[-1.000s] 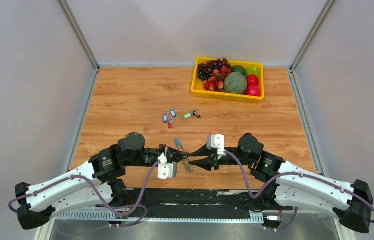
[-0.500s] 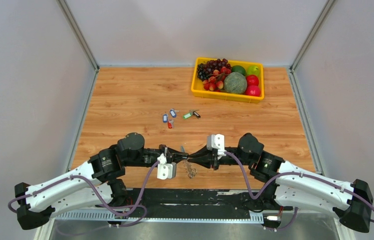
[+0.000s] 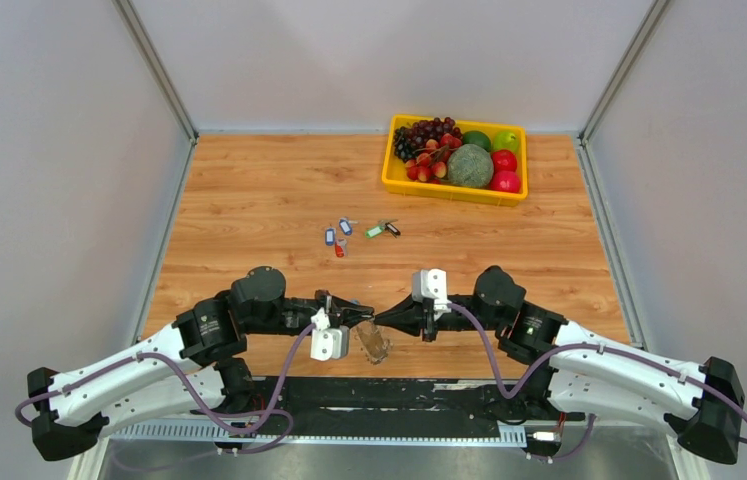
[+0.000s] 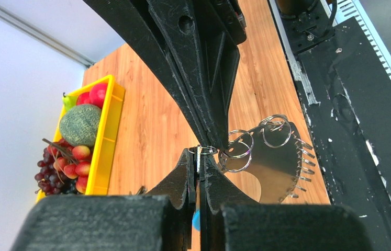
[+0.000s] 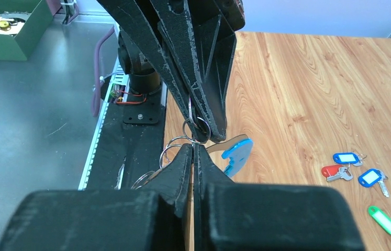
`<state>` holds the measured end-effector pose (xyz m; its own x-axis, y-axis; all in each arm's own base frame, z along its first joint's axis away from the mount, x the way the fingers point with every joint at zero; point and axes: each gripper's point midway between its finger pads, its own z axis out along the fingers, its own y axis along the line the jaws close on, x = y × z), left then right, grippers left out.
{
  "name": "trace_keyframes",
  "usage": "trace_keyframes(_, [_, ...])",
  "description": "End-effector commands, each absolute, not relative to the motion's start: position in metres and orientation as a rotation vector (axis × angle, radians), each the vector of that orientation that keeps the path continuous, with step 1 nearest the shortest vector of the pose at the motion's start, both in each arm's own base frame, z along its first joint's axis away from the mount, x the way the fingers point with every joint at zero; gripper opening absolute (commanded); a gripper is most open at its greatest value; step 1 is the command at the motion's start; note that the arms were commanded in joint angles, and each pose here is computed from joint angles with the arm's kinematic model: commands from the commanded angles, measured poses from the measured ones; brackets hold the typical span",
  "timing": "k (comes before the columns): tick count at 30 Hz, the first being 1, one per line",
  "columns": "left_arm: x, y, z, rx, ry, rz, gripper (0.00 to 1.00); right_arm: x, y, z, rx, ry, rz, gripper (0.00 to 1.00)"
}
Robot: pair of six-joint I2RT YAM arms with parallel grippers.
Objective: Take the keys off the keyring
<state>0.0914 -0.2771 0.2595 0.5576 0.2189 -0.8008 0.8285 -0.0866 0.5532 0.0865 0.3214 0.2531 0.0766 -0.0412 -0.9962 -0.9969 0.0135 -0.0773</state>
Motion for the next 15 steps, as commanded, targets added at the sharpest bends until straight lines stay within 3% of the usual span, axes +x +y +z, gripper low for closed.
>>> trace_keyframes(1, [0.087, -0.281, 0.289, 1.558, 0.791, -0.651, 0.00, 0.083, 0.325, 0.268, -1.259, 1.168, 1.153, 0.00])
trace_keyframes(15, [0.090, -0.278, 0.288, 1.559, 0.781, -0.619, 0.00, 0.103, 0.325, 0.266, -1.059, 1.516, 1.249, 0.00])
